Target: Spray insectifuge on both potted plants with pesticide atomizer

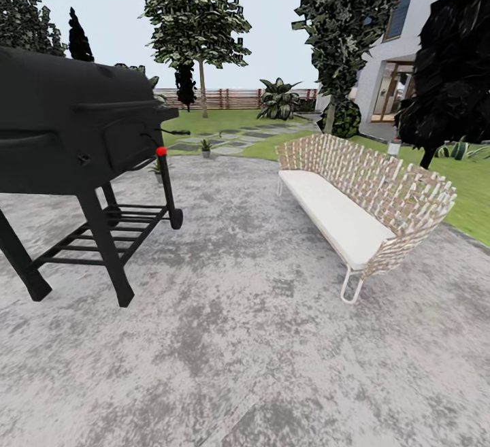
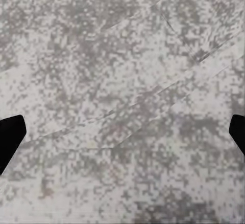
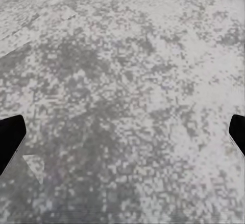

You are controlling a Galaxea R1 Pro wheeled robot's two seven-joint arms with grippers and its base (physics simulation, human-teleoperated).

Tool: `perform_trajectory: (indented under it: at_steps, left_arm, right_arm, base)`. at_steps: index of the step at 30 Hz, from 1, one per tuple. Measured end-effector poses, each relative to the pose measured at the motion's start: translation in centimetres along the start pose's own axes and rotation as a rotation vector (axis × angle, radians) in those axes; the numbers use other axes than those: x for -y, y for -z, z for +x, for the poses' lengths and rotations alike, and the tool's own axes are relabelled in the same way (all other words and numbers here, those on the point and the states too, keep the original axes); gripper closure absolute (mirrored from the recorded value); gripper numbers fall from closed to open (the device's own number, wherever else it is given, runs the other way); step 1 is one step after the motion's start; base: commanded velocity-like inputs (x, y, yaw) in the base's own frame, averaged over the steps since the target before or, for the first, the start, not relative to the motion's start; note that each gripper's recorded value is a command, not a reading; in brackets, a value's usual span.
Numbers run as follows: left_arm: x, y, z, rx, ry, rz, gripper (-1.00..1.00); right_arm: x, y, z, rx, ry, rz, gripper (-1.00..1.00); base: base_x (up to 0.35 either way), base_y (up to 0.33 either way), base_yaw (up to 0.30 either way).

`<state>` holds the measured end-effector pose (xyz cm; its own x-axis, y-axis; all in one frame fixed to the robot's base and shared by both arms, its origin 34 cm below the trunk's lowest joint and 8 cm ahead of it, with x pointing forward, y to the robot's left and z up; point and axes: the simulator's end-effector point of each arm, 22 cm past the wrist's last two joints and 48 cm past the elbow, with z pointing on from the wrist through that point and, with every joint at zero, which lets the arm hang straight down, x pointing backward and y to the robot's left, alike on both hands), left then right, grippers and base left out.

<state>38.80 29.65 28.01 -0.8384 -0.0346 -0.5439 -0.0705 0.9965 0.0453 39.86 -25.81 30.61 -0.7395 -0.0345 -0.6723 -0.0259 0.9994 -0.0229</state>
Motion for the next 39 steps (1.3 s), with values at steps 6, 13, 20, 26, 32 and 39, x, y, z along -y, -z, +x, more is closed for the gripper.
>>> perform_trajectory:
  at_steps: [6, 13, 20, 26, 32, 39]
  left_arm:
    - [0.0, 0.0, 0.0, 0.000, 0.000, 0.000, -1.00]
    - [0.0, 0.0, 0.0, 0.000, 0.000, 0.001, -1.00]
    - [0.0, 0.0, 0.0, 0.000, 0.000, 0.001, -1.00]
    - [0.0, 0.0, 0.0, 0.000, 0.000, 0.001, -1.00]
    - [0.0, 0.0, 0.0, 0.000, 0.000, 0.001, -1.00]
    - [0.0, 0.0, 0.0, 0.000, 0.000, 0.001, -1.00]
  right_arm:
    - [-0.2, 0.0, 0.0, 0.000, -0.003, -0.002, -1.00]
    - [-0.5, 0.6, -2.9, 0.167, -0.008, -0.003, -1.00]
    - [-0.7, 2.2, -1.0, 0.209, -0.012, -0.005, -1.00]
    - [-0.7, 2.3, -0.7, 0.207, -0.014, -0.005, -1.00]
    - [-0.8, 2.3, -0.5, 0.201, -0.013, -0.009, -1.00]
    - [-1.1, 3.8, 5.1, 0.071, -0.015, -0.014, -1.00]
  base:
    - [0.339, 0.000, 0.000]
    - [0.339, 0.000, 0.000]
    - [0.339, 0.000, 0.000]
    - [0.339, 0.000, 0.000]
    - [0.339, 0.000, 0.000]
    - [0.339, 0.000, 0.000]
